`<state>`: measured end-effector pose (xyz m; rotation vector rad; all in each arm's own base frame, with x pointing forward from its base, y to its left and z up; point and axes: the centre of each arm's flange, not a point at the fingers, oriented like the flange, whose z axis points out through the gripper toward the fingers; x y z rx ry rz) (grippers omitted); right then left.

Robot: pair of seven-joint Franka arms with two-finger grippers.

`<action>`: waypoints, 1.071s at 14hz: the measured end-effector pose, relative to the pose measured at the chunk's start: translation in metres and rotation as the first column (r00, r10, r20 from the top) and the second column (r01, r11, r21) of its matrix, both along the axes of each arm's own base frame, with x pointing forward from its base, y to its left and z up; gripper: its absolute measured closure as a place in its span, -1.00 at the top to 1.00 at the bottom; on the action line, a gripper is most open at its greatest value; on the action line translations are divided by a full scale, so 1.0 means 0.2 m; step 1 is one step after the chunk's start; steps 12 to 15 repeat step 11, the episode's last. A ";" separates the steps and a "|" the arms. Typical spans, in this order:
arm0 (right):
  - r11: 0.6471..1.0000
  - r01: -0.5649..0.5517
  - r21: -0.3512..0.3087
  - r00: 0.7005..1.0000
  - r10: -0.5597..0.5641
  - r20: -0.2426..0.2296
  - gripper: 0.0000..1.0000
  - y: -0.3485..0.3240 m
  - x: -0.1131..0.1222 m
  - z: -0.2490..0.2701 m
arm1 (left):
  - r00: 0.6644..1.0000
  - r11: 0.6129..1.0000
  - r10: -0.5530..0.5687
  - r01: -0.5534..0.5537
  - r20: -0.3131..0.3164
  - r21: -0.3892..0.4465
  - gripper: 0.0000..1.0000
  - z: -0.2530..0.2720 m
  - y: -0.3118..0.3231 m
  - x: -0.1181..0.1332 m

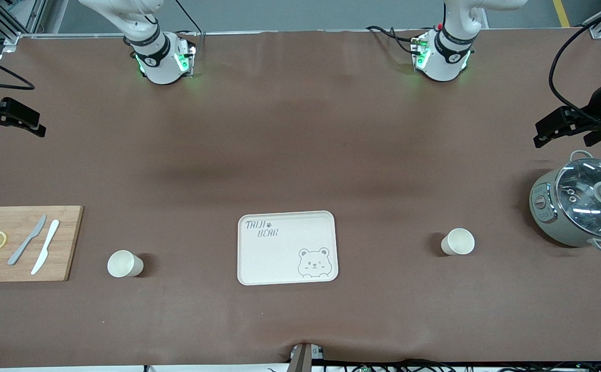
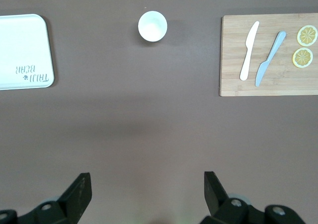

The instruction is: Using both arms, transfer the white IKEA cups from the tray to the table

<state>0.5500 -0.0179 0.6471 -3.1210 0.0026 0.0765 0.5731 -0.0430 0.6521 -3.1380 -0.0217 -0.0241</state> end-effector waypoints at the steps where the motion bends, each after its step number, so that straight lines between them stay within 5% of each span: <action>1: 1.000 0.000 0.000 1.000 0.000 0.000 1.00 0.00 0.00 0.00 | 1.000 1.000 0.000 0.000 0.000 0.000 1.00 0.00 0.00 0.00; 15: 1.000 -0.002 0.020 1.000 0.002 -0.001 1.00 0.01 0.00 0.00 | 1.000 1.000 -0.006 0.006 0.000 0.000 1.00 0.00 -0.02 0.00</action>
